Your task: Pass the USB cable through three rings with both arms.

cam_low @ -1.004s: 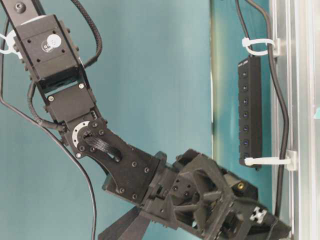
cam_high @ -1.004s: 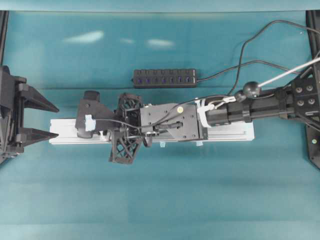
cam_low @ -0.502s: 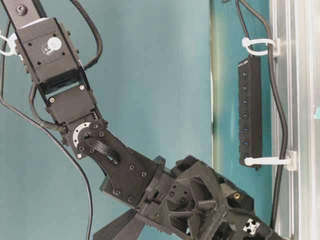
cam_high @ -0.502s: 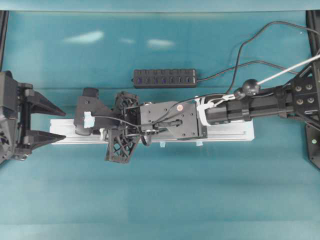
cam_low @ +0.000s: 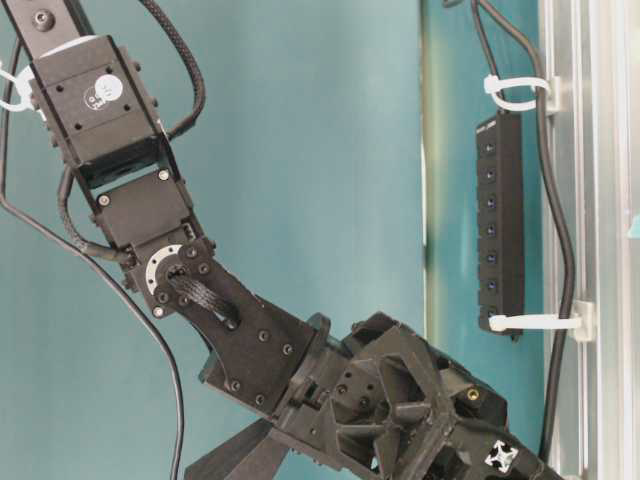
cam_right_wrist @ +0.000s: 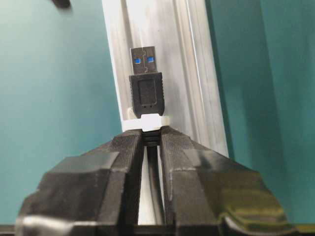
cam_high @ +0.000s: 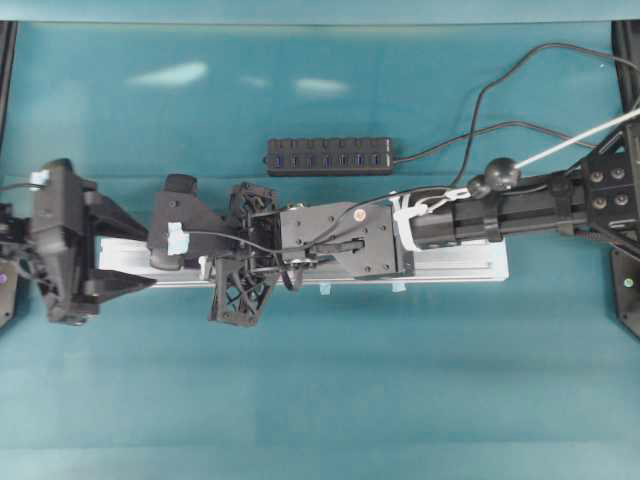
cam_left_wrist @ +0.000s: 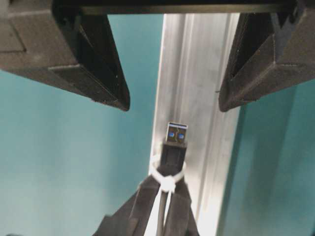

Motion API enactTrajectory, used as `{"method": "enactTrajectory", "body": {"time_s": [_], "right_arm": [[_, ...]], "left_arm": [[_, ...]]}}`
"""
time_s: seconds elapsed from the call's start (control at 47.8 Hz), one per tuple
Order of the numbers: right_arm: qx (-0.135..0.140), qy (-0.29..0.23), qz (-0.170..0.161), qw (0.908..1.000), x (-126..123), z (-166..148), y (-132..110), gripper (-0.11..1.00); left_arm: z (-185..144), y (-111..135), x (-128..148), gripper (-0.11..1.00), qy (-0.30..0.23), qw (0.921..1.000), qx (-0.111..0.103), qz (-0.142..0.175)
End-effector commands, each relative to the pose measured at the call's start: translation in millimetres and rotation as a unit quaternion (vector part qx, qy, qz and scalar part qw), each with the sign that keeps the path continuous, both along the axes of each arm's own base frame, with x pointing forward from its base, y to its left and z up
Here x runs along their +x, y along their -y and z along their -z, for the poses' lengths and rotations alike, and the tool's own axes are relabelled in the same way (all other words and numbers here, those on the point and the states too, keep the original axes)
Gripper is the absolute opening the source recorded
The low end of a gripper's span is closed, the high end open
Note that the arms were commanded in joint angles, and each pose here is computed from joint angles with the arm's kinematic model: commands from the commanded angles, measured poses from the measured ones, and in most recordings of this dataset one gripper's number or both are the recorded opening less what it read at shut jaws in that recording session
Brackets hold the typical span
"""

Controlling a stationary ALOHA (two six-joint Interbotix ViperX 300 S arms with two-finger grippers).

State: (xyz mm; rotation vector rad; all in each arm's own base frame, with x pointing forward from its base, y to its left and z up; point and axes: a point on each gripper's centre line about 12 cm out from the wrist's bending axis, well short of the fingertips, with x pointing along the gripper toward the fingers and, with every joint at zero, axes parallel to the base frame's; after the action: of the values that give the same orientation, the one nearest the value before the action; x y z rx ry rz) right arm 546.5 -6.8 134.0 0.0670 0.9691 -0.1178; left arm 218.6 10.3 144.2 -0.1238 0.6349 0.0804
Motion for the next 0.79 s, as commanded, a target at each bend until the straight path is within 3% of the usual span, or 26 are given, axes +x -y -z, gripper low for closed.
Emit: {"method": "enactTrajectory", "body": {"time_s": [0.0, 0.251, 0.564, 0.774], "right_arm": [[0.0, 0.017, -0.003, 0.9998, 2.5, -12.6, -1.9, -0.07], [0.001, 0.019, -0.004, 0.9998, 2.6, -13.5, -2.9, -0.07], [0.002, 0.024, -0.004, 0.9997, 3.3, -14.9, -3.8, -0.07], [0.002, 0.025, -0.004, 0.9997, 3.6, -15.1, -3.9, -0.07]], "left_arm": [[-0.7, -0.5, 12.1, 0.8, 0.002, 1.0, 0.001, 0.001], [6.5, -1.7, 32.3, 0.8, 0.007, 1.0, 0.005, 0.003], [9.6, -1.9, 37.1, 0.79, 0.019, 0.9998, 0.006, 0.004], [13.3, -2.4, 39.2, 0.67, 0.014, 0.9999, 0.005, 0.003]]}}
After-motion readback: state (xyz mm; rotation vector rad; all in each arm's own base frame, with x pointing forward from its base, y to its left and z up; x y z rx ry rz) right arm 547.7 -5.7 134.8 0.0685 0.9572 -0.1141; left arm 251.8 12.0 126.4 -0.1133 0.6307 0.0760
